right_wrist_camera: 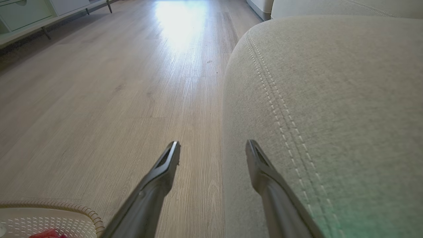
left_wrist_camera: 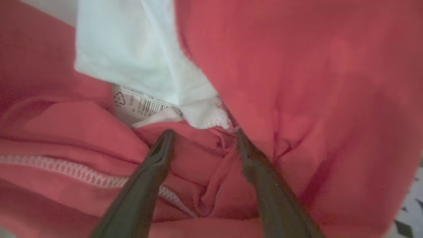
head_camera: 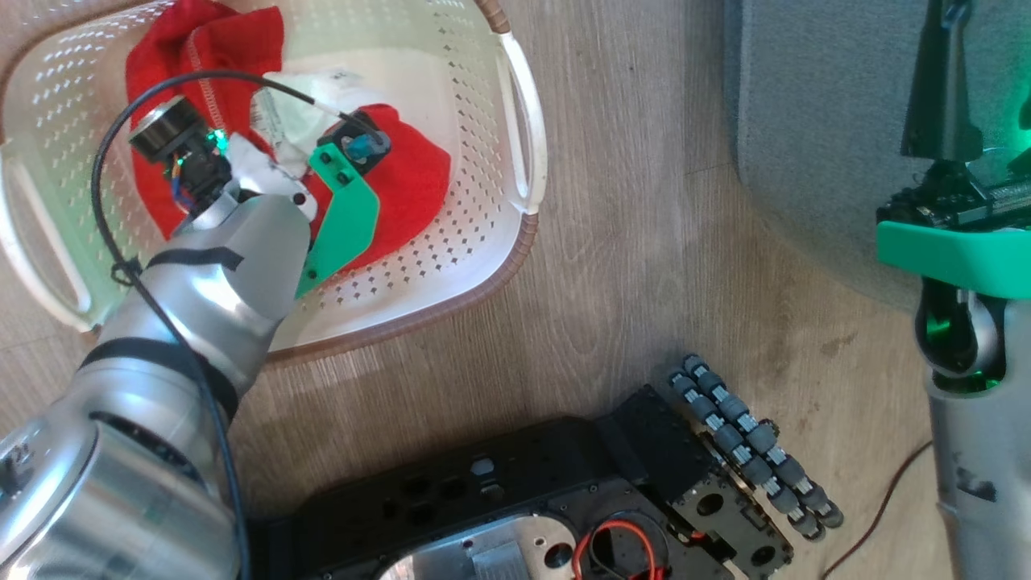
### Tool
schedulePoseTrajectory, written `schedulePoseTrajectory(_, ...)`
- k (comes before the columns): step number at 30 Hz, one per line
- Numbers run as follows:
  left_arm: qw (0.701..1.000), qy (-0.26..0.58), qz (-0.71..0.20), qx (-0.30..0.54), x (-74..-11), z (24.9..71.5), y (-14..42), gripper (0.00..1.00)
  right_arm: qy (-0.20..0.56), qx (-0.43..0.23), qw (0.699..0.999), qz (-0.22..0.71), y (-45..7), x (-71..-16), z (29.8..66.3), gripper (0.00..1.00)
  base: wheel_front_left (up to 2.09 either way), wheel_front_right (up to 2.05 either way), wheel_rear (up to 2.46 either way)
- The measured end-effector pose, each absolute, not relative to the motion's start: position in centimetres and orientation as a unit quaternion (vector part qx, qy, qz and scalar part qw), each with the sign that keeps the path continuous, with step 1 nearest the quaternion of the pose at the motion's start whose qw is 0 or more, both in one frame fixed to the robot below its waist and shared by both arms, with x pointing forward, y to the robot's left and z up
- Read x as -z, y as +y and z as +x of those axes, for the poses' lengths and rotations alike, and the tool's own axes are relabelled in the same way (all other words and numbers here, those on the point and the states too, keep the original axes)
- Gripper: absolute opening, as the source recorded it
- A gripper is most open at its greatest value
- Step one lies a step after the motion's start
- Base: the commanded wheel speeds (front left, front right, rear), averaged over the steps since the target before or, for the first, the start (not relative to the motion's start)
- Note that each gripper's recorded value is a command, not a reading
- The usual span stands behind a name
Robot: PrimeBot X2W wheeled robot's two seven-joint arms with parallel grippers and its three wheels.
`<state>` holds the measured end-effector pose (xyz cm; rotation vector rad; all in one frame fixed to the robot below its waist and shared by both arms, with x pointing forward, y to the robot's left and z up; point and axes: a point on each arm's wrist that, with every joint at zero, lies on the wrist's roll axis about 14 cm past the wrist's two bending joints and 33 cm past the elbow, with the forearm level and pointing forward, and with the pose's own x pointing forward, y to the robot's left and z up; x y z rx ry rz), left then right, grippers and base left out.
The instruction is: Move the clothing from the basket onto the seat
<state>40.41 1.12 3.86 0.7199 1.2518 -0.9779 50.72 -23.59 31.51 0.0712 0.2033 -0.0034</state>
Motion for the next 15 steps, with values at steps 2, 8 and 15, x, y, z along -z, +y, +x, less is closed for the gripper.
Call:
schedulePoseTrajectory(2,0.638,0.554,0.320,0.429,-3.6,40.3,1.3,1.00,0.102,0.002,0.994,0.035,-23.6,-31.5,50.7,1.00,0.00,0.00,0.00)
schedulePoseTrajectory(8,0.631,0.560,0.326,0.426,-2.9,40.2,1.9,1.00,0.106,0.002,0.994,0.033,-23.5,-31.4,50.5,1.00,0.00,0.00,0.00)
schedulePoseTrajectory(15,0.624,0.569,0.330,0.422,-2.6,40.2,1.9,0.97,0.105,0.006,0.994,0.034,-23.6,-31.4,50.4,1.00,0.00,0.00,0.00)
